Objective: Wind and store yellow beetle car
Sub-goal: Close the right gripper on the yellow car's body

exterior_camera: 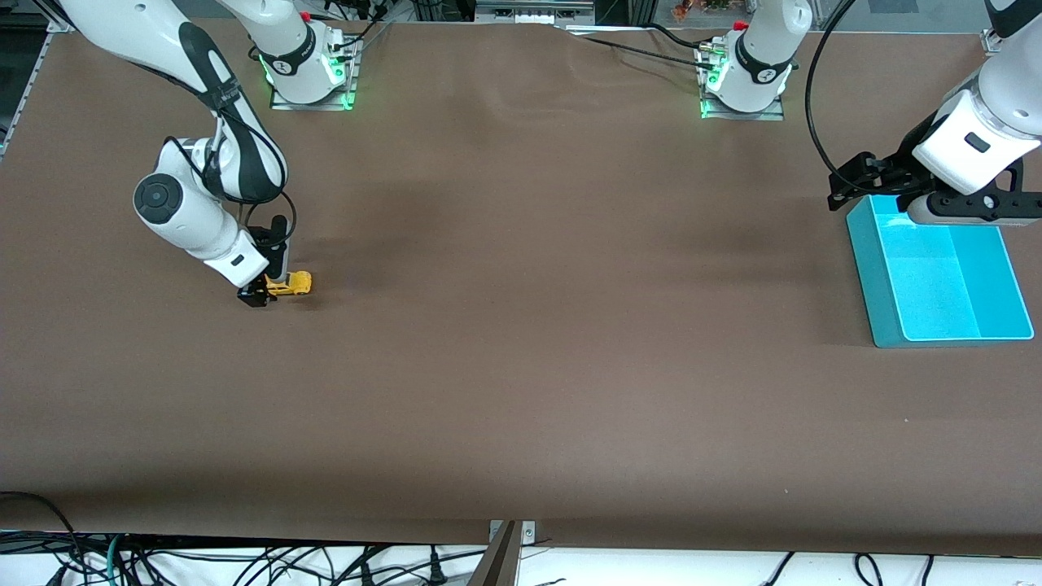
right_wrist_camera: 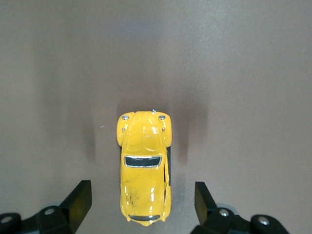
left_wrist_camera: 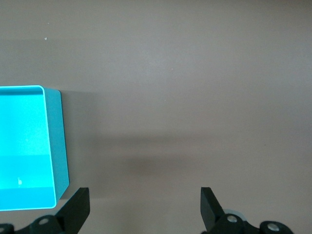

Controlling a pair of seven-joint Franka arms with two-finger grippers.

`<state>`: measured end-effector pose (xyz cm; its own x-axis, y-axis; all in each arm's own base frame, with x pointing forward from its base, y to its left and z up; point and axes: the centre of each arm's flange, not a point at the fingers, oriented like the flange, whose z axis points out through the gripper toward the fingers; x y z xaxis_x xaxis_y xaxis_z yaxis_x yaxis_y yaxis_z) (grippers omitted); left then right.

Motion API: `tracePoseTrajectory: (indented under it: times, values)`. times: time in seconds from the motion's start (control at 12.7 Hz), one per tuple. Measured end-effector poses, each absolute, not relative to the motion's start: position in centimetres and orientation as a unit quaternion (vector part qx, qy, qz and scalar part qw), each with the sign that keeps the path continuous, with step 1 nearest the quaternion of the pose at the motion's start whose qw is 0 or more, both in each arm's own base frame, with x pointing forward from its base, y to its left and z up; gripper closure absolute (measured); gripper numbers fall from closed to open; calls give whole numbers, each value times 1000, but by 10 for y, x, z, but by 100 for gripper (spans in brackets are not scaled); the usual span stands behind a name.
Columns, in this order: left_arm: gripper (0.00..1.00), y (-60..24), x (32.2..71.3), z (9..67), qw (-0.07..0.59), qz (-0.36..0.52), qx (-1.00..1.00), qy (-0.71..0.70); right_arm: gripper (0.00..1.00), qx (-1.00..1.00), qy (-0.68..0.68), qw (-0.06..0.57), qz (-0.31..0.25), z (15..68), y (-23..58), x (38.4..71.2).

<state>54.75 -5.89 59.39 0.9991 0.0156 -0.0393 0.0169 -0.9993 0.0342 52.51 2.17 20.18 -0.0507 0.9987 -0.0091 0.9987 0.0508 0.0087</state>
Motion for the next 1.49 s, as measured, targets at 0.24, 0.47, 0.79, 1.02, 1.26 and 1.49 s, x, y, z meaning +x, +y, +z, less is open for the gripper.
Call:
tracePoseTrajectory:
  times: [0.24,0.47,0.79,1.02,1.26,1.49]
  values:
    - [0,-59,548,594,17,-20,1000,8,40,688,725,9,2,197,22,525]
    - [0,-59,548,594,17,-20,1000,8,56,688,725,11,4,198,22,526]
    - [0,-59,548,594,17,-20,1000,8,56,682,731,6,8,209,41,533]
    - [0,-59,548,594,17,-20,1000,8,56,690,724,-13,-1,221,72,535]
    - [0,-59,548,594,17,-19,1000,8,56,700,714,-23,-12,207,81,530]
    - [0,-59,548,594,17,-19,1000,8,56,702,712,-20,-8,197,91,529]
